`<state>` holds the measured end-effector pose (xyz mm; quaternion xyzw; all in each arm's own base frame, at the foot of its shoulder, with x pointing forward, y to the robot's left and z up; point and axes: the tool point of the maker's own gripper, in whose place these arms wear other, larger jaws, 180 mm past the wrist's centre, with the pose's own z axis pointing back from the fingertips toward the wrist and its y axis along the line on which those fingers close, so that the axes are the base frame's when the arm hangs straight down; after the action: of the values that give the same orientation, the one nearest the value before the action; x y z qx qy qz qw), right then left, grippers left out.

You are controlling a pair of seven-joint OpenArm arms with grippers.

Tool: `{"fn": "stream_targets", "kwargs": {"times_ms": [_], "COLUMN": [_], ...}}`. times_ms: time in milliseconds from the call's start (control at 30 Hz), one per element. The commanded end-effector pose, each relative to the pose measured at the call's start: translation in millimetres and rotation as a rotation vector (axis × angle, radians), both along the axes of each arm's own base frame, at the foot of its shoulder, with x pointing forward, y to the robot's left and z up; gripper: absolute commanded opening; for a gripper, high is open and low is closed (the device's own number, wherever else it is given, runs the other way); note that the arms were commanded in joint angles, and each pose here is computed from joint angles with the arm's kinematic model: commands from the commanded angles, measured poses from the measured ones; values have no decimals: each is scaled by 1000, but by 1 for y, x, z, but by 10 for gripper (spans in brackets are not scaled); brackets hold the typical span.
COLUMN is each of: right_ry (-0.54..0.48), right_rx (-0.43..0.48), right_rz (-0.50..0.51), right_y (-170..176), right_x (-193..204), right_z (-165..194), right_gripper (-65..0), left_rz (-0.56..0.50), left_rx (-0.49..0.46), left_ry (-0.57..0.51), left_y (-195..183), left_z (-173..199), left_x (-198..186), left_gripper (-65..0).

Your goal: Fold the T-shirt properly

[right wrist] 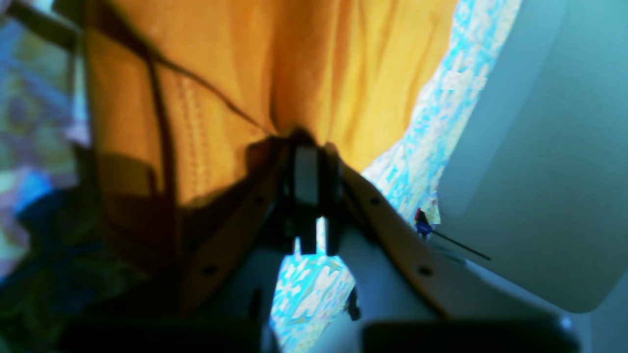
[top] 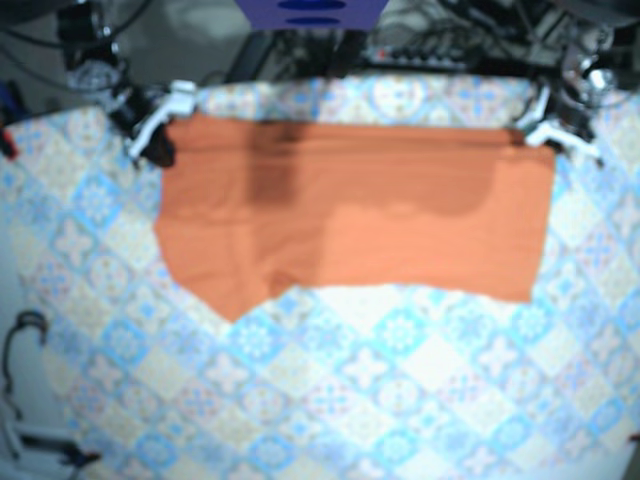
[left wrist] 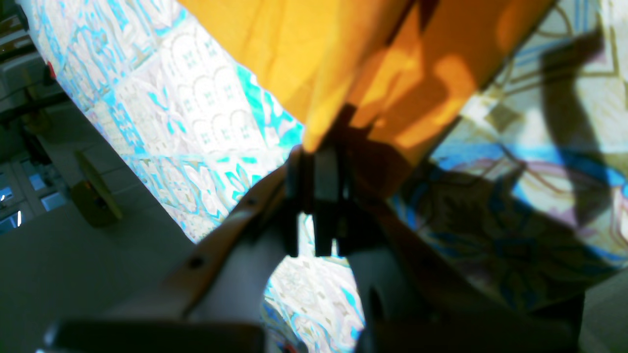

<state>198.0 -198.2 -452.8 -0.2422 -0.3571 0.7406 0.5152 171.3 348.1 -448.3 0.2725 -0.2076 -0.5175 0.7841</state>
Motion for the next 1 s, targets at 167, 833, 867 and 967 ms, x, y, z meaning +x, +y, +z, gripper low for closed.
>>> {"fn": "stream_targets", "kwargs": {"times_ms": [167,833,867,967], "right_ry": [-11,9,9,9], "right_rx": [-11,14,14,14], "right_rz": [-13,-6,-6,-6], "right_y": [-10,3,3,3], "right_x": [4,2,2,2], "right_z": [1,-9,-9,-9], "right_gripper": [-650,-650,-650,-650], "left_rz": [-3,-2,-1,-1], "left_rx": [33,40,38,38], "left_ry": [-65,-140,-140,-146], "left_y": [9,9,9,9], "left_z": [17,33,32,34], "left_x": [24,56,56,58], "left_gripper": [-650,-650,-650,-650]}}
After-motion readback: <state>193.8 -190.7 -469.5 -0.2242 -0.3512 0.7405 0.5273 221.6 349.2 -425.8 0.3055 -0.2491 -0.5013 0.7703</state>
